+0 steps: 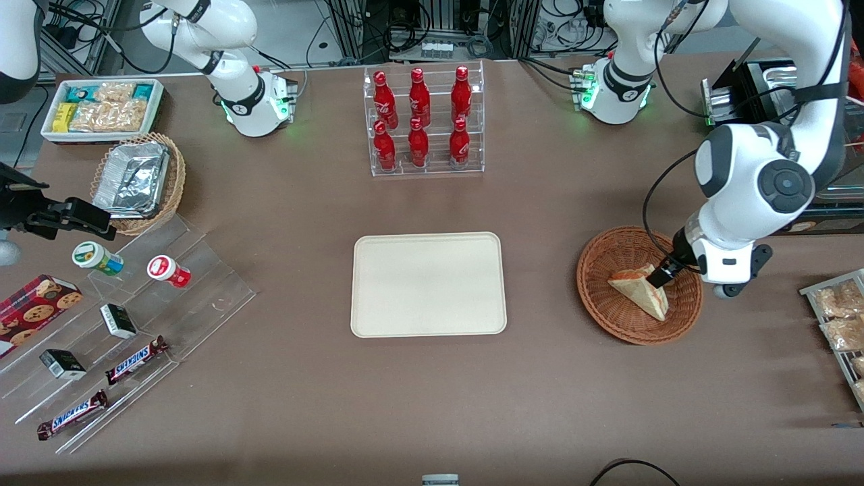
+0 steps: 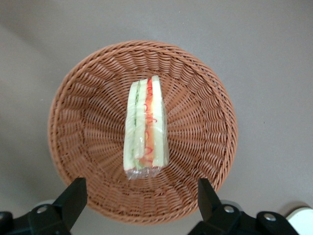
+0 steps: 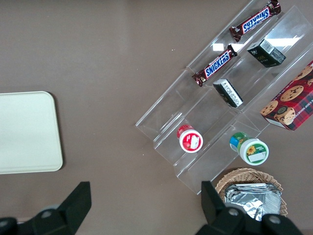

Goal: Place sandwich from basket to tray
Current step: 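Lower the open left gripper and close it on the wrapped sandwich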

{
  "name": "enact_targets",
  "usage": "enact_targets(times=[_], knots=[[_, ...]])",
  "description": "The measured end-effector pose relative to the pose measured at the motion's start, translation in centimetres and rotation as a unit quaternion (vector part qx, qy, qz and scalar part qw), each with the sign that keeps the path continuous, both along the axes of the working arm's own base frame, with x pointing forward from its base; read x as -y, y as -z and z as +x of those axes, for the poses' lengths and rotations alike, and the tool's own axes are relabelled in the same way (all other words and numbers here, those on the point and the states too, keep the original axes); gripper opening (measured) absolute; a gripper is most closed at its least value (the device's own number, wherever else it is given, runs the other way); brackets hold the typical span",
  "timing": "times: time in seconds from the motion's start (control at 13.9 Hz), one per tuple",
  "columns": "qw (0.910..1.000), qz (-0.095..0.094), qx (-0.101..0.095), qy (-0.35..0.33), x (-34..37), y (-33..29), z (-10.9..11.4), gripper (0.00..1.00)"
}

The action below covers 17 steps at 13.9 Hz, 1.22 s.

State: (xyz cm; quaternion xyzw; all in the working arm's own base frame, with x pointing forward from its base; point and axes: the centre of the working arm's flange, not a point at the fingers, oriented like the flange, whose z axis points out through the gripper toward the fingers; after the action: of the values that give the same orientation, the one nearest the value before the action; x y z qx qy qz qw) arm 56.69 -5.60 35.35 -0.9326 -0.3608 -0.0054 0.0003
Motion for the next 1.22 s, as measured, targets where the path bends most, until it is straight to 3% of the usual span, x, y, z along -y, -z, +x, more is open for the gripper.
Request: enact_targets(times=[0.22,0.86,1.01,1.22], knots=[[0.9999,-0.001,0.012,-0.002,-0.3,2.8,-1.2,1.00],[1.0000,0.002,-0.001,-0.006,-0.7,8.7,-1.2,1.00],[0.9999,0.002,-0.002,-0.011,-0.8,9.2,-1.2,0.94],[0.9999,0.002,-0.001,-0.016,-0.8,9.5,-1.1,0.61]])
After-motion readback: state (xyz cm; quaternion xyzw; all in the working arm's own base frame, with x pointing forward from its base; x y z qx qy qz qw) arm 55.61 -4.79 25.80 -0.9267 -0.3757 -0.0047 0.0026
